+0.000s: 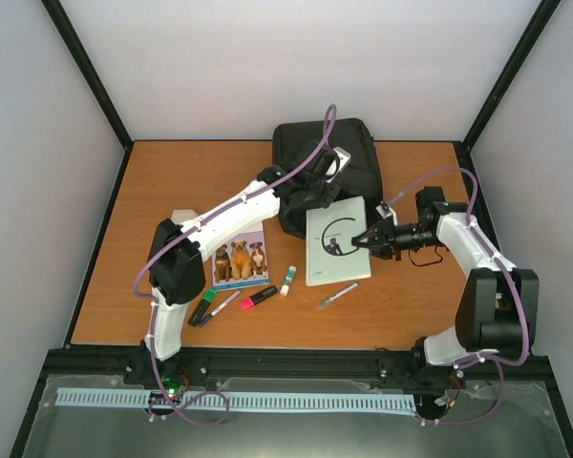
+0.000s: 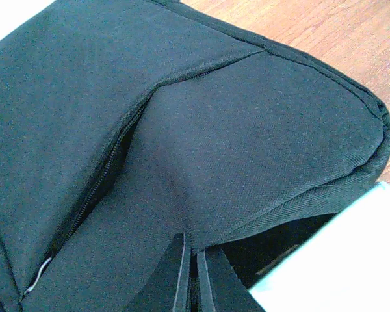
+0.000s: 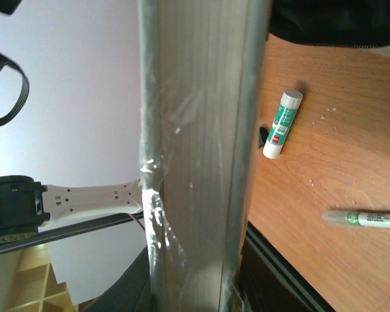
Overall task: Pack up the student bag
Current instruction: Place the book in the student bag.
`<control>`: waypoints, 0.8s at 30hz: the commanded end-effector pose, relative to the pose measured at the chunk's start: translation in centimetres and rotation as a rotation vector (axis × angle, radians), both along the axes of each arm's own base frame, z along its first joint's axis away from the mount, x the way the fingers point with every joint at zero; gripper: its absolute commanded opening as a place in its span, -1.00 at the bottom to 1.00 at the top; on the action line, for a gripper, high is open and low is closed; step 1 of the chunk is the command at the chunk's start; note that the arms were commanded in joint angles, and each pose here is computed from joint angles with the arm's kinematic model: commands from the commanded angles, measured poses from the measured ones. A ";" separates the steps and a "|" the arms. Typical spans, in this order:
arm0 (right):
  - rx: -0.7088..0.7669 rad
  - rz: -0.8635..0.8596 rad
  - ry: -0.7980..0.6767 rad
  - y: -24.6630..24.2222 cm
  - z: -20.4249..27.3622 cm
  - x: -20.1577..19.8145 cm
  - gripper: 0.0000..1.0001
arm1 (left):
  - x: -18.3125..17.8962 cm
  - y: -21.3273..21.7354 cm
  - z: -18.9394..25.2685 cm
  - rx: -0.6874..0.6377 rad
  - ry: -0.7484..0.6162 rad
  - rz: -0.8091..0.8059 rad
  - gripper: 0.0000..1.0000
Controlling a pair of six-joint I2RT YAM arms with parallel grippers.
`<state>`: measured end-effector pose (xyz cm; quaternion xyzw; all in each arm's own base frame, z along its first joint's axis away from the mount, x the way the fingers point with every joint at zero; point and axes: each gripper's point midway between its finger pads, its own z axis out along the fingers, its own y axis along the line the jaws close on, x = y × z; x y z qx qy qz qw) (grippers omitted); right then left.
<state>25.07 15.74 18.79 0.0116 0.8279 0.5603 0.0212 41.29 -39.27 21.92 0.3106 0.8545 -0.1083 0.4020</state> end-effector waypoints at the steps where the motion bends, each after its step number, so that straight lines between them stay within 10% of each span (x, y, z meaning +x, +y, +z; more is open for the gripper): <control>1: 0.126 0.060 -0.081 1.3 1.9 1.9 -0.94 | -0.2 -0.2 7.3 -0.137 -0.121 -0.014 -0.98; 24: 0.011 0.072 -0.096 2.0 -4.2 7.2 -0.94 | -1.7 -1.5 10.0 -0.235 -0.078 -0.088 -0.99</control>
